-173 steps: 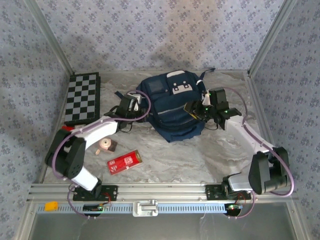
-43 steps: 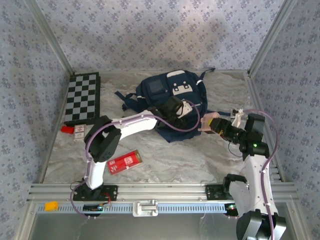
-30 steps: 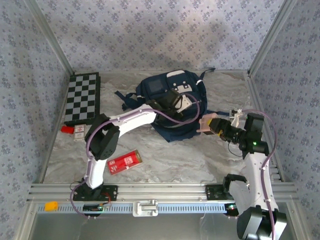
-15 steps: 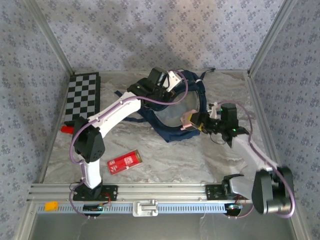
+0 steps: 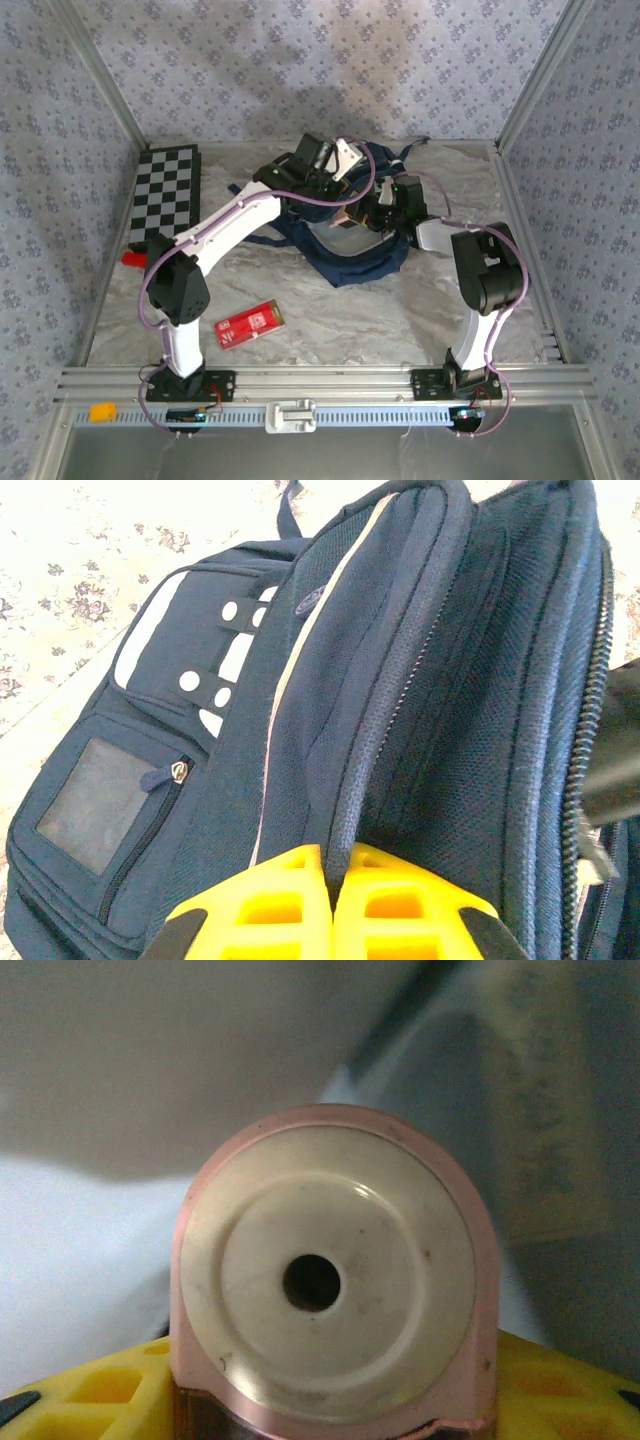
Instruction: Pack books, pencil case, and school supplies into a backpack
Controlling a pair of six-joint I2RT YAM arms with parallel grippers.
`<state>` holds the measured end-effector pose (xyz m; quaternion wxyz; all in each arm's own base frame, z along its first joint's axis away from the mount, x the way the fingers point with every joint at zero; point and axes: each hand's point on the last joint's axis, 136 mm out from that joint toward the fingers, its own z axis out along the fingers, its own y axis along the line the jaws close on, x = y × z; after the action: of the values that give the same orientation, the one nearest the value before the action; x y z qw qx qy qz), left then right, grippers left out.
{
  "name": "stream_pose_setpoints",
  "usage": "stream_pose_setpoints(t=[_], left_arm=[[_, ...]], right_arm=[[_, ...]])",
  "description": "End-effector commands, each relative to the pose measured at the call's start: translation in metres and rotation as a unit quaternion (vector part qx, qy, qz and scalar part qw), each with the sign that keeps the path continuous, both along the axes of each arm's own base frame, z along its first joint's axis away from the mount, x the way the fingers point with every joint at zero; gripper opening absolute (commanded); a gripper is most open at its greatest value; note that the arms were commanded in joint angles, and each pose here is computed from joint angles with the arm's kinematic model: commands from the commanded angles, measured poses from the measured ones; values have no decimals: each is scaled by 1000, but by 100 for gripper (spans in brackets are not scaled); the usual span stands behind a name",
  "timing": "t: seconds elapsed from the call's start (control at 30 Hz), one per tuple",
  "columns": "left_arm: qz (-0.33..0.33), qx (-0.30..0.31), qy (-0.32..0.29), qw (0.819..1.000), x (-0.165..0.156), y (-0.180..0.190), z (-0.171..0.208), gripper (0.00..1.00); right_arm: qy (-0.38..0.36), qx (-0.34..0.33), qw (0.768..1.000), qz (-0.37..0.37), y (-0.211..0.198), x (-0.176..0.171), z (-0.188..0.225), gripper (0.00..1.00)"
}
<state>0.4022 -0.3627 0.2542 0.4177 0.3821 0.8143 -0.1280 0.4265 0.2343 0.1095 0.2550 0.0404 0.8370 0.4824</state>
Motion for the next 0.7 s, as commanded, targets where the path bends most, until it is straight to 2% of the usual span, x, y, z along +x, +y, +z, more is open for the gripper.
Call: stream_pose_setpoints(t=[0.0,0.1,0.27,0.37,0.47,0.57,0.67], left_arm=[[13,-65,-58,996,6,-3,64,0],[12,-63,-56,996,6,-4,63,0],[15,-63,-53,997,7,-3,60,0],[18,-65,-50,996,7,-3,59,0],[19,-68,-48,996,6,-3,61,0],[18,-74,-47,996,4,-3,65,0],[12,-84,-44,995,0,-6,71,0]], right_arm=[[-36,-5,999,-7,-5,21,4,52],[-25,-36,999,-24,-17,21,-6,65],[-4,-104,992,-68,-44,7,-11,76],[-3,-137,989,-64,-50,-2,-11,80],[1,-156,985,-71,-55,-12,-9,78],[-6,-149,986,-72,-45,-22,-2,73],[3,-132,988,-83,-38,-23,-4,63]])
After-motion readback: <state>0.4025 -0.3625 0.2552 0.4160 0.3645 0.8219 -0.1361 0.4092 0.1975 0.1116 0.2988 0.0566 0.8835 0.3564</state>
